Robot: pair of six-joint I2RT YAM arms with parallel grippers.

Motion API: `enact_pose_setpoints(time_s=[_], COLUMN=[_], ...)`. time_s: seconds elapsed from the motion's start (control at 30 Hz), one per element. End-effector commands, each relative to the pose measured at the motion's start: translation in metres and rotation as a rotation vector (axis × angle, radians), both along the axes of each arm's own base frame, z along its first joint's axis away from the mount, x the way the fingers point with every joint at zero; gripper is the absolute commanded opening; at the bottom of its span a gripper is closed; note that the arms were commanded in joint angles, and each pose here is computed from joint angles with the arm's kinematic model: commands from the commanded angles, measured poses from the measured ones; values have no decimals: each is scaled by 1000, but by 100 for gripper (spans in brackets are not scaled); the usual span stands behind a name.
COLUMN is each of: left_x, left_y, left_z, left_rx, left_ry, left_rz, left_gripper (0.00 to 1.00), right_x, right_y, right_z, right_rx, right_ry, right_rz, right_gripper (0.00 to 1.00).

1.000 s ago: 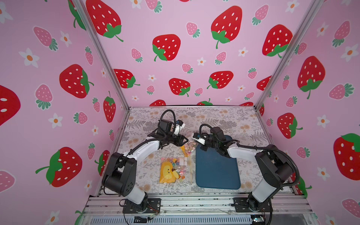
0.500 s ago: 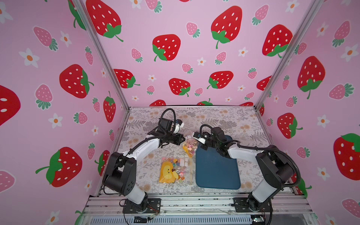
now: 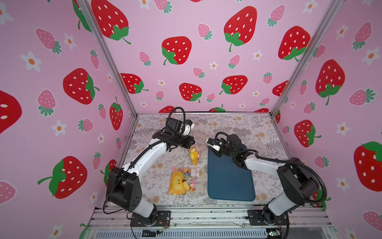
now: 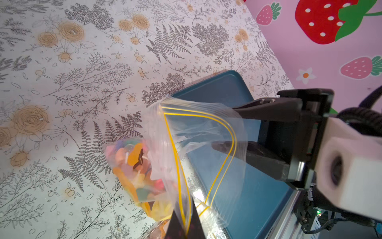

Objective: Pour candies out of the ziploc bag
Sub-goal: Adjust the ziploc bag at the center of the board.

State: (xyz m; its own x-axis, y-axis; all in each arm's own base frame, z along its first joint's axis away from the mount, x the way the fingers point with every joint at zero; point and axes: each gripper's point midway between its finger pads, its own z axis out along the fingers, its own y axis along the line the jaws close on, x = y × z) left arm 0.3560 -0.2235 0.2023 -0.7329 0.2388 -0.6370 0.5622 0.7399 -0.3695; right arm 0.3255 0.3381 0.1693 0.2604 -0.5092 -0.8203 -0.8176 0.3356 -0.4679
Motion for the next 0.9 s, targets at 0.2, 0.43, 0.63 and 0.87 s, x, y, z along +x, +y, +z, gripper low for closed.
enact_pose_setpoints(time_s=[0.2,0.43,0.63,0.87], left_x=[17,21,21,20], left_y=[-17,-24,-24,-25], left_z=[6,3,2,-1], left_rx=[-58,-83,-86,-91], left_ry=[22,27,26,31], left_rz=[-20,-16,-11,-11], left_gripper=[0,0,0,0], right_x=[-70,-85,-80,-61], right_y=[-6,13,38,51], right_z=[28,24,-1,-10], right_rx=[-94,-223,-317,-314], right_ry=[-193,-204,-228,-263], right_rz=[316,385,370,284], right_gripper=[50,51,51,51])
